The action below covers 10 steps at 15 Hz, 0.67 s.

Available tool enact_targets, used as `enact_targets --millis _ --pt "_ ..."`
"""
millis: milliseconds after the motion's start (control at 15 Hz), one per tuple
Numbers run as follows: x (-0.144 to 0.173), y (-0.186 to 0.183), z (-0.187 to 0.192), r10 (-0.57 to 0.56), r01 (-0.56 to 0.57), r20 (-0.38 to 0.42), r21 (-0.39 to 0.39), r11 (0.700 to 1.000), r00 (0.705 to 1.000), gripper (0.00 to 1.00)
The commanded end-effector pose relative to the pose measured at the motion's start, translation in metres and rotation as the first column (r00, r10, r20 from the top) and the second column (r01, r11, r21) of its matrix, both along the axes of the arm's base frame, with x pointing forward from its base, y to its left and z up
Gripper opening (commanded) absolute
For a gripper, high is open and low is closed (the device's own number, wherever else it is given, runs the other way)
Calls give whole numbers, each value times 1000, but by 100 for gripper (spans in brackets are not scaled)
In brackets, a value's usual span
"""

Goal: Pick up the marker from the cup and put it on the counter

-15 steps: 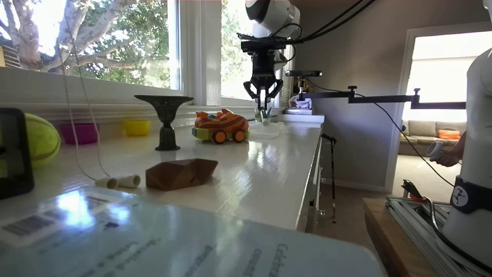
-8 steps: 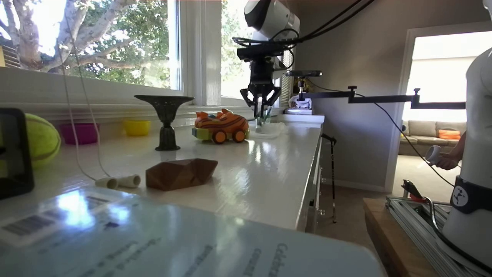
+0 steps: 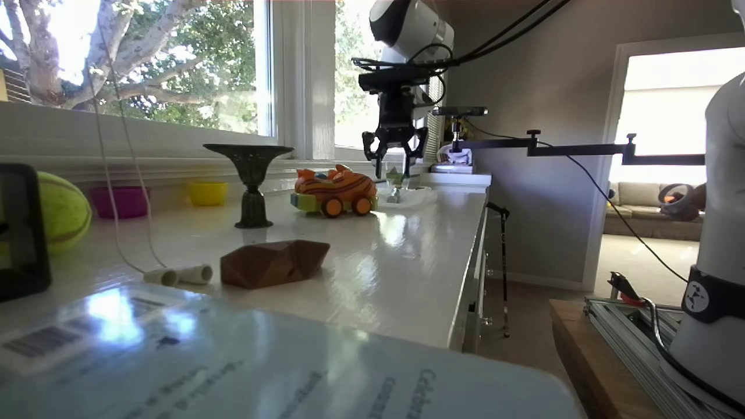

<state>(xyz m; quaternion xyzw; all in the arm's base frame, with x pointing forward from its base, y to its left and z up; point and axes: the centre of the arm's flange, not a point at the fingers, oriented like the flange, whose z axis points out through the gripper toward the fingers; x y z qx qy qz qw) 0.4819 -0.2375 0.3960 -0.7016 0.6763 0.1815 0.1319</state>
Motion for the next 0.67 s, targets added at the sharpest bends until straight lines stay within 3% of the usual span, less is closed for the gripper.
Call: enact_targets --millis 0,67,267,600 --pt "11 18 55 166 -164 15 -79 983 986 92" --pt "13 23 73 211 -209 11 -102 973 977 100" --pt "10 44 140 356 -350 15 -145 925 934 100" --pt "-26 59 235 580 -562 78 -176 808 811 100"
